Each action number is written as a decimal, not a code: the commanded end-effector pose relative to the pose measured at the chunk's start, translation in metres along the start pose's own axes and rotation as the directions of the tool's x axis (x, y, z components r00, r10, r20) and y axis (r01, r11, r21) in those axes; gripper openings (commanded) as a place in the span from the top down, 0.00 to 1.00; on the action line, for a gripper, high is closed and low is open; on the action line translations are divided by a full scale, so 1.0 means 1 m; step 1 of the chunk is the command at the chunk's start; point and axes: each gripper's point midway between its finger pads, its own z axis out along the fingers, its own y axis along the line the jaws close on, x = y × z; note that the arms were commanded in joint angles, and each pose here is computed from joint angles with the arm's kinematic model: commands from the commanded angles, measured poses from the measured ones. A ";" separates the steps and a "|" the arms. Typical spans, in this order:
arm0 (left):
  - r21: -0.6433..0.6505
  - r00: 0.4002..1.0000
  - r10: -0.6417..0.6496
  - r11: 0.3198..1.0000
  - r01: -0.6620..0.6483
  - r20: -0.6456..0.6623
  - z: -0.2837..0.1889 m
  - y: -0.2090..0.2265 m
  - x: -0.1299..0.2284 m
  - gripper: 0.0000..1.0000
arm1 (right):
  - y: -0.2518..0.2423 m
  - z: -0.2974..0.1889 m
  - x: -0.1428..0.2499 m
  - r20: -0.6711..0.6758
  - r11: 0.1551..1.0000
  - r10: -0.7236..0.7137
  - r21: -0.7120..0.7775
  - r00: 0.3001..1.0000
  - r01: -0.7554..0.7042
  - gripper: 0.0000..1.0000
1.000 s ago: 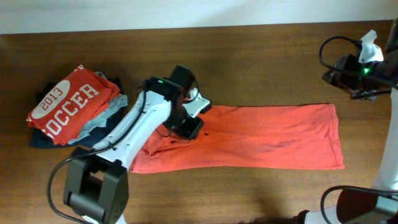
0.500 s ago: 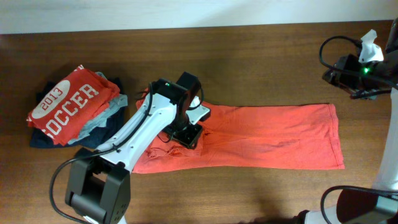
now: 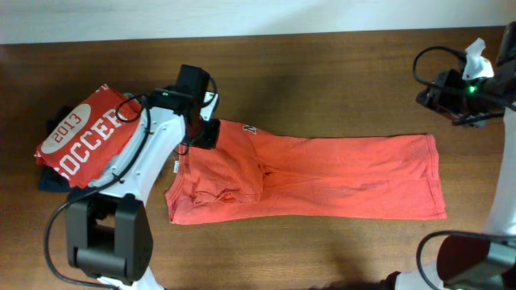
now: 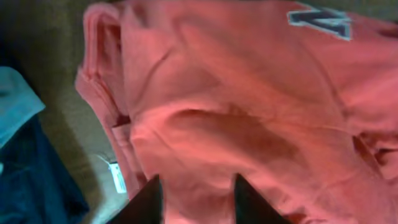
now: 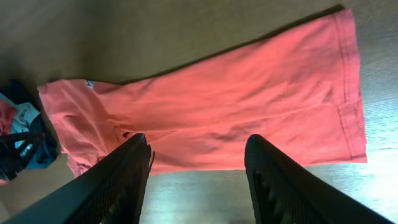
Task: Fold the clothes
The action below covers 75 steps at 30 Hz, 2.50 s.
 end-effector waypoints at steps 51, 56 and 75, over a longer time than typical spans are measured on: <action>-0.094 0.967 -0.165 0.984 0.149 -0.197 0.083 0.068 0.035 0.88 | -0.149 0.176 0.007 -0.356 0.994 -0.008 0.100 0.934 0.047 0.36; -0.063 0.966 -0.165 0.986 0.155 -0.198 0.084 0.062 0.034 0.87 | -0.139 0.186 0.012 -0.379 0.994 -0.078 0.038 0.922 0.100 0.36; -0.050 0.964 -0.165 0.986 0.158 -0.209 0.083 0.060 0.036 0.87 | -0.159 0.232 0.037 -0.377 0.987 -0.043 0.130 0.925 0.099 0.55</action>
